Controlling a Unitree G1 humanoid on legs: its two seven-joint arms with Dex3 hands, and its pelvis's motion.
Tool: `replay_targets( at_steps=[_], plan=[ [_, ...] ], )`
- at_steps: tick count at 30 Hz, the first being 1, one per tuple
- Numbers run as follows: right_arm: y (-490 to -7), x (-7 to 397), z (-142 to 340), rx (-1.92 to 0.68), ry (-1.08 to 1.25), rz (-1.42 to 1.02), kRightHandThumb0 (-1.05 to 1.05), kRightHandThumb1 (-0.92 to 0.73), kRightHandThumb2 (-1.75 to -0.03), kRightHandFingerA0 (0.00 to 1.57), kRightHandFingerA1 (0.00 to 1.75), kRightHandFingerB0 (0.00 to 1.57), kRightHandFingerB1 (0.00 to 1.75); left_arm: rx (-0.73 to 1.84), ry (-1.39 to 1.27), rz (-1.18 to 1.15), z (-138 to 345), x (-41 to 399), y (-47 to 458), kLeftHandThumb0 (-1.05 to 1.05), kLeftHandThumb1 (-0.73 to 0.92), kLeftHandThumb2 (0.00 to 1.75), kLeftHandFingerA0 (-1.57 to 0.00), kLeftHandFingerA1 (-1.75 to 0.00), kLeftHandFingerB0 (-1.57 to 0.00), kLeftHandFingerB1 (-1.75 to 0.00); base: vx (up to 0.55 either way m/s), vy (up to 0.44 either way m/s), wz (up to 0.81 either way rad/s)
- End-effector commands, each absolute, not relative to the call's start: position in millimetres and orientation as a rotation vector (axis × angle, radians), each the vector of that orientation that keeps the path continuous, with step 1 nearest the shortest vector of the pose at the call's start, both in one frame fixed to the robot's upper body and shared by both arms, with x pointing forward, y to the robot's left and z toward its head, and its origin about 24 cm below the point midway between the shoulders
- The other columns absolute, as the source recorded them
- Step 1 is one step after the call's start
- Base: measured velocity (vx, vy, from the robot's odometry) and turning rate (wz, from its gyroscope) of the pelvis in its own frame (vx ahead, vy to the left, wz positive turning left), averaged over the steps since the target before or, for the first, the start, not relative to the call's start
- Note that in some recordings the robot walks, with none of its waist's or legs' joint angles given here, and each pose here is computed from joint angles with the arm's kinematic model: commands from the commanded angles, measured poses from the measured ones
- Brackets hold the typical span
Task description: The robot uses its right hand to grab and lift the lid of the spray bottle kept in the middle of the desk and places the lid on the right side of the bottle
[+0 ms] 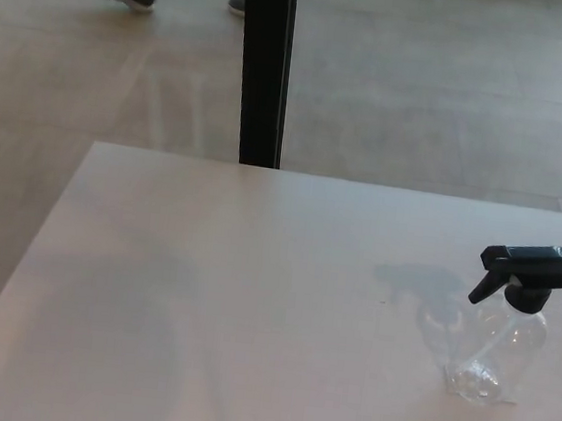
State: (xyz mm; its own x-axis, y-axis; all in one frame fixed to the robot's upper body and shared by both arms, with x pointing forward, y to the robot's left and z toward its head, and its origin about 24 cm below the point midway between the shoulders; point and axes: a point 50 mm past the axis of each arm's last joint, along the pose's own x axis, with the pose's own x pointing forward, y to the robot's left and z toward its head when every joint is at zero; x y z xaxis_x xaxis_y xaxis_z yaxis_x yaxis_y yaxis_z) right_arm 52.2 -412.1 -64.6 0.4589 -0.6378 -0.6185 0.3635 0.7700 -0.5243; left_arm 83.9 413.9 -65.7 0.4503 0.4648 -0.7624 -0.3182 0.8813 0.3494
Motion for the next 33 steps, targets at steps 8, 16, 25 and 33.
replay_targets(
  at_steps=[8, 16, 25, 33],
  plan=[
    [-484.7, 116.7, 42.5, -0.080, 0.369, -1.025, -0.71, -0.50, -0.89, 0.02, 0.40, 0.09, 0.32, 0.108, 0.956, 0.490, -64.0, 82.6, 415.4, -0.74, 0.63, 0.99, -0.48, -0.59, -0.31, -0.51, 0.00, 0.000, 0.00],
    [-467.8, 196.9, 150.7, -0.220, -0.011, -0.800, -0.37, -0.46, -1.02, 0.01, 0.51, 0.00, 0.49, 0.124, 0.951, 0.471, -64.8, 83.9, 413.4, -0.72, 0.78, 0.63, -0.58, -0.47, -0.38, -0.38, 0.00, 0.000, 0.01],
    [-378.3, 274.2, 254.3, -0.565, -0.268, -0.300, -0.82, -0.70, -0.62, 0.24, 0.31, 0.18, 0.30, 0.104, 0.940, 0.483, -62.1, 86.7, 415.9, -0.74, 0.76, 0.63, -0.56, -0.48, -0.39, -0.38, 0.00, 0.000, 0.01],
    [-294.8, 302.9, 259.1, -0.891, -0.216, 0.179, -0.38, -0.33, -0.95, 0.00, 0.50, 0.00, 0.48, 0.128, 0.936, 0.470, -60.9, 89.1, 416.1, -0.74, 0.62, 1.01, -0.52, -0.62, -0.32, -0.52, 0.00, 0.000, 0.01]
  ],
)
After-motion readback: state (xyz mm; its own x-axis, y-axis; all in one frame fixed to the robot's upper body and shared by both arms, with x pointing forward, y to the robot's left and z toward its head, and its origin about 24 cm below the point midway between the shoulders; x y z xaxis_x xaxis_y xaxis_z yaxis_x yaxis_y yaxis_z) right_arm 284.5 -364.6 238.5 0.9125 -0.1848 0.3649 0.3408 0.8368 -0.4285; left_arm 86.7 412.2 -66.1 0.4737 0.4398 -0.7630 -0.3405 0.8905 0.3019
